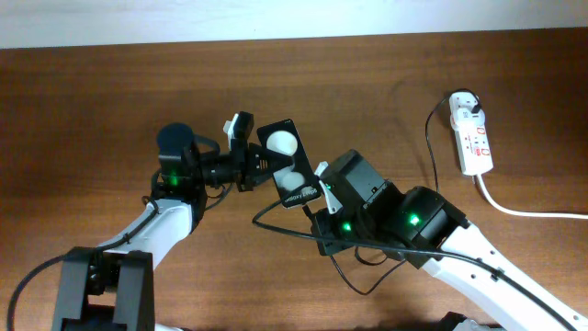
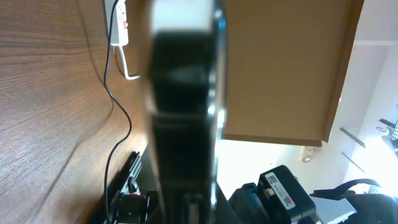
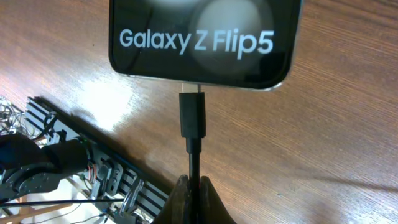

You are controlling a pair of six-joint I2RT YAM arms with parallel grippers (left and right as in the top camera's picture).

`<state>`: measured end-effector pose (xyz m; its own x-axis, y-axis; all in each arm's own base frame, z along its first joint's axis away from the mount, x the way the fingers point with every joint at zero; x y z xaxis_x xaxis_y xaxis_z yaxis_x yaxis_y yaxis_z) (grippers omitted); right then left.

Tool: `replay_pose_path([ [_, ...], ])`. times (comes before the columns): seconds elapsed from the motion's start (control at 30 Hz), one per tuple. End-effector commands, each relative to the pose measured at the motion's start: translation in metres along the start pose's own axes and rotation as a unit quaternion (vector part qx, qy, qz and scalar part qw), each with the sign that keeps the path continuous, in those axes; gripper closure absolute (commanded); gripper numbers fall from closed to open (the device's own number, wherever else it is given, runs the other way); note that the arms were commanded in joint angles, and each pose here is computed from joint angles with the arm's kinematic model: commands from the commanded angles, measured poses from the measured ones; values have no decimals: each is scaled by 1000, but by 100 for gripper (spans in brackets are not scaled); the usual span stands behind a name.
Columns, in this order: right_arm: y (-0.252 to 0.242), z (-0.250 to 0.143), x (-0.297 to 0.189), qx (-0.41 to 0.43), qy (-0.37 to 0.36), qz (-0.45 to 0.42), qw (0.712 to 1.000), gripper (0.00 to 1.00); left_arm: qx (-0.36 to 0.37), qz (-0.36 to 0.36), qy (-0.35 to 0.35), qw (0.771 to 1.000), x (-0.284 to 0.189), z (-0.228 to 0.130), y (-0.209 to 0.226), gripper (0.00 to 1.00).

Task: Plug charger to phone and switch on socket
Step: 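Align the USB-C plug under the phone and push it into the port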

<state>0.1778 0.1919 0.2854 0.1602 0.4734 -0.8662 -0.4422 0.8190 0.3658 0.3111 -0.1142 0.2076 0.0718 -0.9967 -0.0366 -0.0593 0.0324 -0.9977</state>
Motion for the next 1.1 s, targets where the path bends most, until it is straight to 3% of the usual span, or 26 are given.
replay_pose_path([
  [0.0,1,-3,2,2,9,6,1000,96,40,-4,0,999,-1,3,-9,100],
  [1.07,2,-4,-1,0,2,9,1000,96,53,-2,-5,999,-1,4,-8,100],
])
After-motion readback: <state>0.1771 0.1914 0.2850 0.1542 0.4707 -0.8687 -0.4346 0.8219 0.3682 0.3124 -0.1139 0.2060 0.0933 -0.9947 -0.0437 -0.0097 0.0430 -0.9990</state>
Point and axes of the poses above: each gripper's point midway between its finger pads, its own x axis out along the fingers, its own y axis along the line the jaws close on, z = x × y, the point moved 10 cm from there along -x, back along the fingers, and after that the axes turned 5 degrees about -x, right-handed, at the moved point
